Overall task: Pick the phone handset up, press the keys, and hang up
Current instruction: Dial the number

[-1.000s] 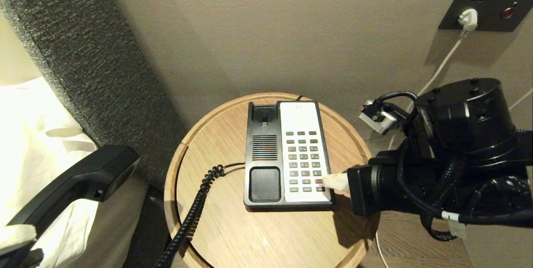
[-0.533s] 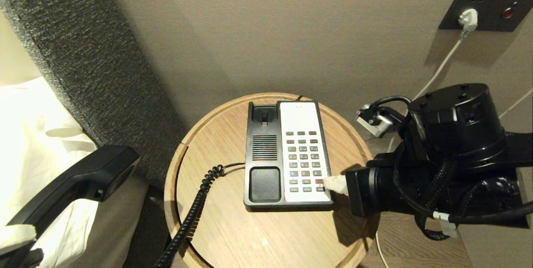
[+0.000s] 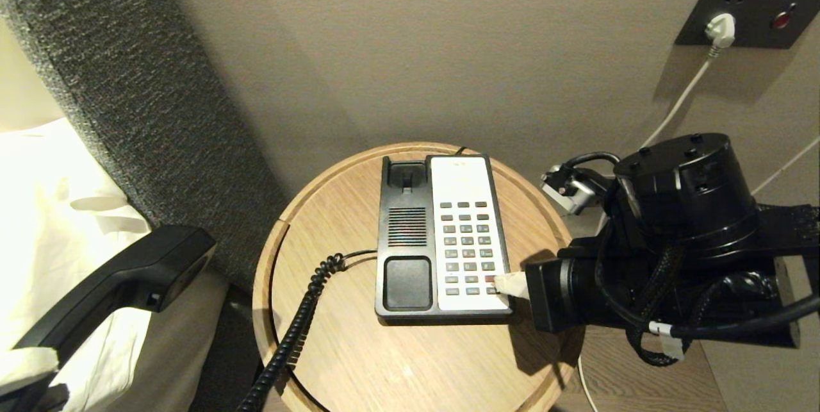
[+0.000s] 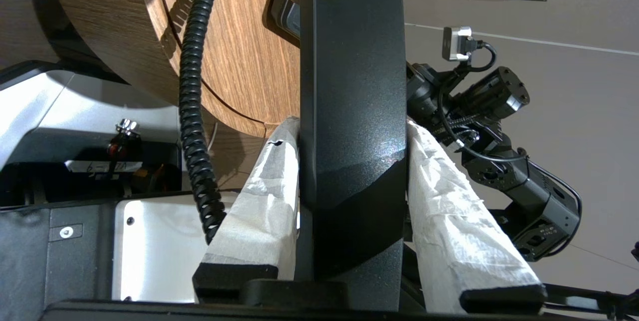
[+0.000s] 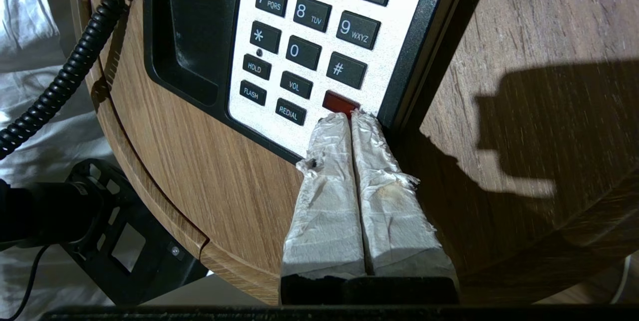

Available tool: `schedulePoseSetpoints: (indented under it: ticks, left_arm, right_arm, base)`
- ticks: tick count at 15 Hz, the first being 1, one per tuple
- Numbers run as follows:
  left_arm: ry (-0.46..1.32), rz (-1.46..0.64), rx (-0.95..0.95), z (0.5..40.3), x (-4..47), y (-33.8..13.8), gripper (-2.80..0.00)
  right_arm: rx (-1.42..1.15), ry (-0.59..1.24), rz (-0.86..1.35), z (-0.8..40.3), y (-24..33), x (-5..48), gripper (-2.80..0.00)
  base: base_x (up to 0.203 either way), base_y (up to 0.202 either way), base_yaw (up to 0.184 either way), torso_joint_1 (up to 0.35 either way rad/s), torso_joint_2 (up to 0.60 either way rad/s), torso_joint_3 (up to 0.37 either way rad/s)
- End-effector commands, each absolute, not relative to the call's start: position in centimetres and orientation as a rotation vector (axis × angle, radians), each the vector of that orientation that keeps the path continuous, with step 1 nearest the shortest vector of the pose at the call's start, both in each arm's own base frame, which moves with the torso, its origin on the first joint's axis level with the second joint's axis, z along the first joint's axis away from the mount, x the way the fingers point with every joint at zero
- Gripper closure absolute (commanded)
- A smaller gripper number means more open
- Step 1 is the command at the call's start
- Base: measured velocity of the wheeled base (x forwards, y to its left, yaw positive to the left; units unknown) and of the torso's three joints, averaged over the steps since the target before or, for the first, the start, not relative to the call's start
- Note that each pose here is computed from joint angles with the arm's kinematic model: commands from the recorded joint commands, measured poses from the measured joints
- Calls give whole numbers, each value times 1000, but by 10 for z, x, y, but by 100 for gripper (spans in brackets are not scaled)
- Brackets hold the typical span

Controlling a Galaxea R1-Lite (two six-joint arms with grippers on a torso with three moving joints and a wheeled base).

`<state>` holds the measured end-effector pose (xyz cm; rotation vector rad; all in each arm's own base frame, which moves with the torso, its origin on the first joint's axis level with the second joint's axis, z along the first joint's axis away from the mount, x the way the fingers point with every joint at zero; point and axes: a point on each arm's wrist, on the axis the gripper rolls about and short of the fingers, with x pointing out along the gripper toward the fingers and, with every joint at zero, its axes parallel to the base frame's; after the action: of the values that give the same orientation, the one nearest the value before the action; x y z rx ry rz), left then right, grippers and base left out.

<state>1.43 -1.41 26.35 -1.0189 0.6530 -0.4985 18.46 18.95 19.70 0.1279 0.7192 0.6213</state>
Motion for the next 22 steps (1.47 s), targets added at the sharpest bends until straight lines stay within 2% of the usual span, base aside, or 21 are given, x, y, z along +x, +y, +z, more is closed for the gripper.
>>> schedulePoseSetpoints:
  ticks: [1, 11, 22]
  left_arm:
    - [661, -495, -1024, 263, 15, -14, 0]
    - [659, -498, -1025, 263, 14, -14, 0]
    - [662, -498, -1025, 263, 14, -14, 0]
  right_arm:
    - [126, 728, 619, 195, 190, 185, 0]
    - [93, 759, 610, 184, 190, 185, 0]
    - [158, 725, 649, 201, 189, 180, 0]
  base:
    - [0, 0, 0, 0, 0, 0]
    - [0, 0, 0, 0, 0, 0]
    - [0, 0, 0, 0, 0, 0]
